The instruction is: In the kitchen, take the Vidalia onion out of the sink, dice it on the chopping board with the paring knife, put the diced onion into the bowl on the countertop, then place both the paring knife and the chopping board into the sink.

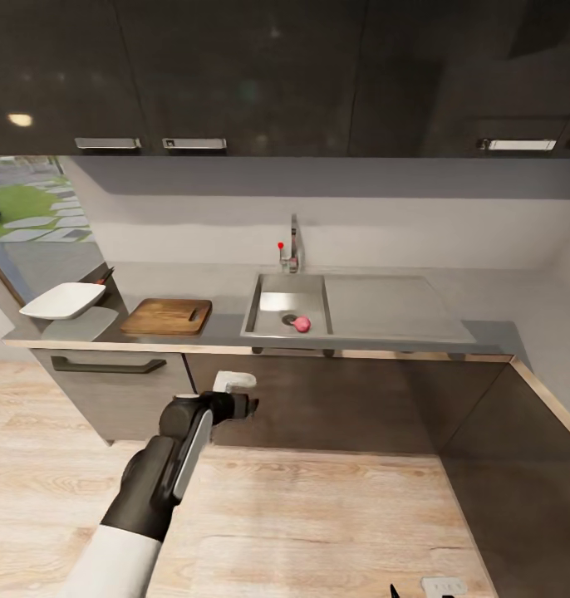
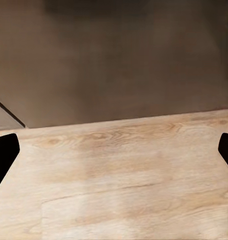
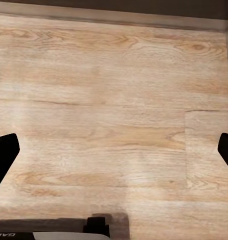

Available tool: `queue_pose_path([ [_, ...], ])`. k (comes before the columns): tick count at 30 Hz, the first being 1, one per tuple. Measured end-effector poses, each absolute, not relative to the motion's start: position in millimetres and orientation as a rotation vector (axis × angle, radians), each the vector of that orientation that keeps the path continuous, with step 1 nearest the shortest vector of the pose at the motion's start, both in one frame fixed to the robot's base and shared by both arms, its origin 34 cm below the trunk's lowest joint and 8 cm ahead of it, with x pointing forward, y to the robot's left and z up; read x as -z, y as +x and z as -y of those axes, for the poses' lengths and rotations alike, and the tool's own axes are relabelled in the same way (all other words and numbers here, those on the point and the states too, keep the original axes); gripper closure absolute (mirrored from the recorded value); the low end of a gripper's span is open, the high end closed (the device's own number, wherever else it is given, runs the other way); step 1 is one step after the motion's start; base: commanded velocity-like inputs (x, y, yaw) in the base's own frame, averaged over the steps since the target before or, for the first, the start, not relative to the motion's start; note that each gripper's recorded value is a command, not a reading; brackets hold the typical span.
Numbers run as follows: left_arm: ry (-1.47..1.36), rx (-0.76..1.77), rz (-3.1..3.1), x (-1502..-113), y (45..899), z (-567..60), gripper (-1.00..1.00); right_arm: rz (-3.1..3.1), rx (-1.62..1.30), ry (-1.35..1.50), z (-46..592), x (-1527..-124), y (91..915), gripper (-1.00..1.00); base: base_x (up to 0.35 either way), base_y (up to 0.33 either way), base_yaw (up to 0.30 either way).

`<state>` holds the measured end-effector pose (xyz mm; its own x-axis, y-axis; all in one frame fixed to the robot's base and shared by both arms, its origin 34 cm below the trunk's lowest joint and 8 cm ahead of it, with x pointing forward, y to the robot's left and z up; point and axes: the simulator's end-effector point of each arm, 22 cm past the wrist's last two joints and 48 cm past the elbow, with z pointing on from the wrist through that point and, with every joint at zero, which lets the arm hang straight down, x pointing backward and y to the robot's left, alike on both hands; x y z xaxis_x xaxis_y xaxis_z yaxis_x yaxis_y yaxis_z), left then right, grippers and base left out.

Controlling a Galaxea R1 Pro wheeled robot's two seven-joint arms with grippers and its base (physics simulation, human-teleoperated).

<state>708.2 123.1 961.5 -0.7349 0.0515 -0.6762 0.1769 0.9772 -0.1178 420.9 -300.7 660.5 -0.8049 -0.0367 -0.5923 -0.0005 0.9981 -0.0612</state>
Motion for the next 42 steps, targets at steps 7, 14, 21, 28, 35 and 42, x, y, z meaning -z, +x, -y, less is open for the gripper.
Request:
queue_pose_path([
  [7,0.179,0.221,-2.341,-1015,746,-118,-1.0,-2.504,0.073,-0.025,299,-661,421,-1.0,0.0,0.0,0.0],
  [14,0.196,0.211,-2.25,-1079,792,-112,-1.0,-2.504,0.068,-0.026,296,-660,421,-1.0,0.0,0.0,0.0],
  [21,0.24,0.154,-2.232,-1160,869,-107,-1.0,-2.513,0.061,-0.026,293,-659,418,-1.0,0.0,0.0,0.0],
  [28,0.229,0.254,-2.298,-1212,902,-90,-1.0,-2.521,0.059,-0.025,292,-657,414,-1.0,0.0,0.0,0.0],
  [35,0.188,0.263,-2.416,-1152,897,-99,-1.0,-2.522,0.058,-0.025,292,-657,414,-1.0,0.0,0.0,0.0],
  [42,0.172,0.262,-2.459,-1113,887,-103,-1.0,-2.522,0.058,-0.025,292,-656,414,-1.0,0.0,0.0,0.0],
])
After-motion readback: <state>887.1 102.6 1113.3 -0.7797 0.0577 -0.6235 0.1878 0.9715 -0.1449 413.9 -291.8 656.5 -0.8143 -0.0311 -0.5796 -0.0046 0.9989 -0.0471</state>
